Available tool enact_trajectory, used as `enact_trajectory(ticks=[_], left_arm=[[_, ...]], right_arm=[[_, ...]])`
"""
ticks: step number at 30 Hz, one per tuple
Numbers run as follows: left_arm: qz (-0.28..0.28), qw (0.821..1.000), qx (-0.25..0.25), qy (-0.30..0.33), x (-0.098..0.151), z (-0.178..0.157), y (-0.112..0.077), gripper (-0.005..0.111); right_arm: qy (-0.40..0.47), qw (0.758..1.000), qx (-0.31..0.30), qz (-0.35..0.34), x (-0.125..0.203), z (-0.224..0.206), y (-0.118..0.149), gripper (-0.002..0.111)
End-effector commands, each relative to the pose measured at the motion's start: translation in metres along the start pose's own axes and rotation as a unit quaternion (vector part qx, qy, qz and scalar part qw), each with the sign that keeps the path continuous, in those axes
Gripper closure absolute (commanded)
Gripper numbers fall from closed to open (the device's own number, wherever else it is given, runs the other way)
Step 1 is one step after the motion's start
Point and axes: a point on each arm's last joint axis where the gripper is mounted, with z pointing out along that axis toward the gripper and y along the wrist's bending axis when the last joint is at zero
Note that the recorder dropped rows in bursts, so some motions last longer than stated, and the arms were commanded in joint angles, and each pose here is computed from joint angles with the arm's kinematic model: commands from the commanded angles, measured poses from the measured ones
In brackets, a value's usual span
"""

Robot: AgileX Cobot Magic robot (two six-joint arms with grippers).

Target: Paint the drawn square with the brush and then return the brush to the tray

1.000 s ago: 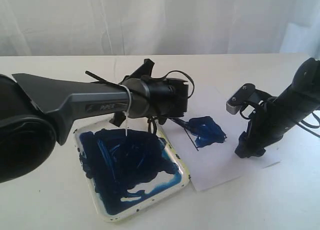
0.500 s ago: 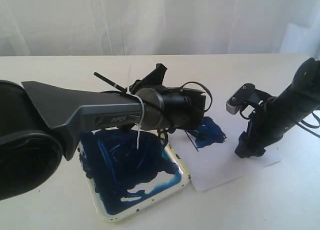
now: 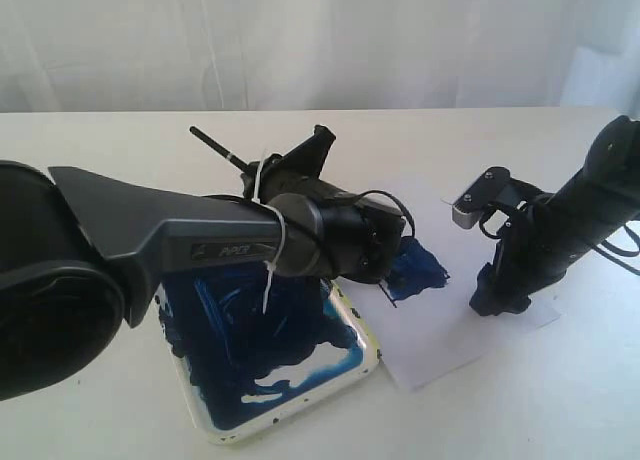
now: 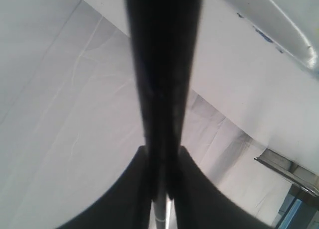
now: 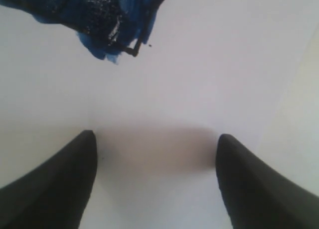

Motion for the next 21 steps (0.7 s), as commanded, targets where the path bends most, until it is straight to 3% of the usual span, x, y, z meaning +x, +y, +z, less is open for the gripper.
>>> enact_trajectory(ticks=[1,17,21], left_arm=[[-0.017,1.0,-0.015,0.002,0.0084,-0.0039,0.0062,0.107],[-0.062,0.997,-0.038,-0.02,0.006,-0.0025,0.0108,0.107],[-0.052,0.995,-0.071,-0.041,0.0028,-0.0007,0.0087,0.107]], right_arm=[[0.009,1.0,0.0,-0.003,0.0037,0.007,-0.0006,0.045],[0.007,1.0,0.004,-0.003,0.0033,0.007,-0.0013,0.045],[0.007,1.0,0.005,-0.003,0.0032,0.007,-0.0015,0.045]])
